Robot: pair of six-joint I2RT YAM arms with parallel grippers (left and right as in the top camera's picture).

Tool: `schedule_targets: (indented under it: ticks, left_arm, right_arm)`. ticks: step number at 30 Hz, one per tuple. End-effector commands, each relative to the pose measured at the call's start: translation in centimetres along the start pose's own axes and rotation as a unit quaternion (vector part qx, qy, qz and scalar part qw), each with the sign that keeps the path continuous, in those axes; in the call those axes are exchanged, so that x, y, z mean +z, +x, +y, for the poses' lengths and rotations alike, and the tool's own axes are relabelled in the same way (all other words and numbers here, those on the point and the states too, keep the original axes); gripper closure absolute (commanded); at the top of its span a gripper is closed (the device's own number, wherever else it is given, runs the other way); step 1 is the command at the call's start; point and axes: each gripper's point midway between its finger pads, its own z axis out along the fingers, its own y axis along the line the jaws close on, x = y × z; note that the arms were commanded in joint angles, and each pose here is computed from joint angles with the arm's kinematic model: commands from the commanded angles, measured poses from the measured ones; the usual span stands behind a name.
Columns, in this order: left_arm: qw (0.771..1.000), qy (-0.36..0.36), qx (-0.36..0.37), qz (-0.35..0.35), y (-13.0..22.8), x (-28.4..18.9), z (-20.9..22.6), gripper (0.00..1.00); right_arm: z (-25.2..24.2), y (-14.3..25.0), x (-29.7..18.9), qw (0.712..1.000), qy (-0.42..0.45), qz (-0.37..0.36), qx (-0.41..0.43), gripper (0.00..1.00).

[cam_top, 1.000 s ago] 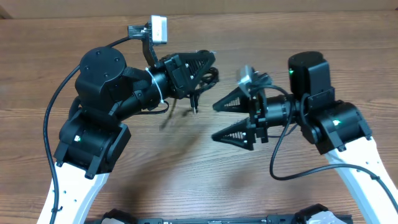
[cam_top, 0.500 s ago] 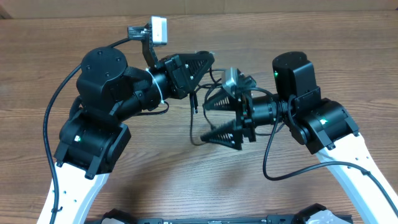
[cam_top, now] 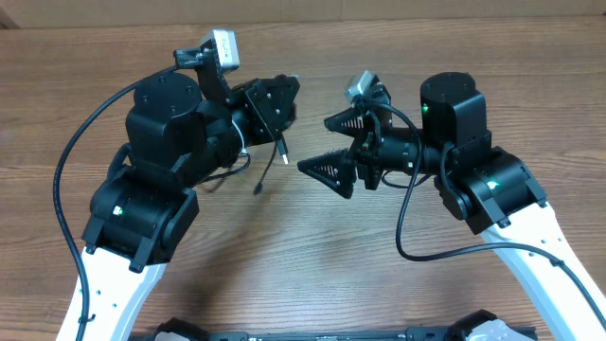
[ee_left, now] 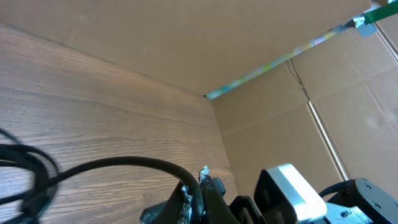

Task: Untangle cables

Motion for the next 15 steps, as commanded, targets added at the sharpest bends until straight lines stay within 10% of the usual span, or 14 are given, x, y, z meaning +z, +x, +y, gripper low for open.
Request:
schedule_targets:
  ticks: [1,10,15]
  left_arm:
    - [0.998,0.05,0.031,0.002,-0.6,-1.2,-3.1,0.96]
    - [0.989,0.136,0.04,0.046,0.1,-3.4,-7.8,0.96]
    - [0.989,0.134,0.038,0.049,0.2,-3.5,-7.7,0.96]
  right_arm:
    - [-0.6,0.1,0.3,1.0,0.013,0.002,0.009,0.0]
    - [-1.9,1.0,1.6,0.999,0.016,0.018,0.023,0.07]
    - [-2.4,1.3,2.1,0.999,0.016,0.022,0.028,0.81]
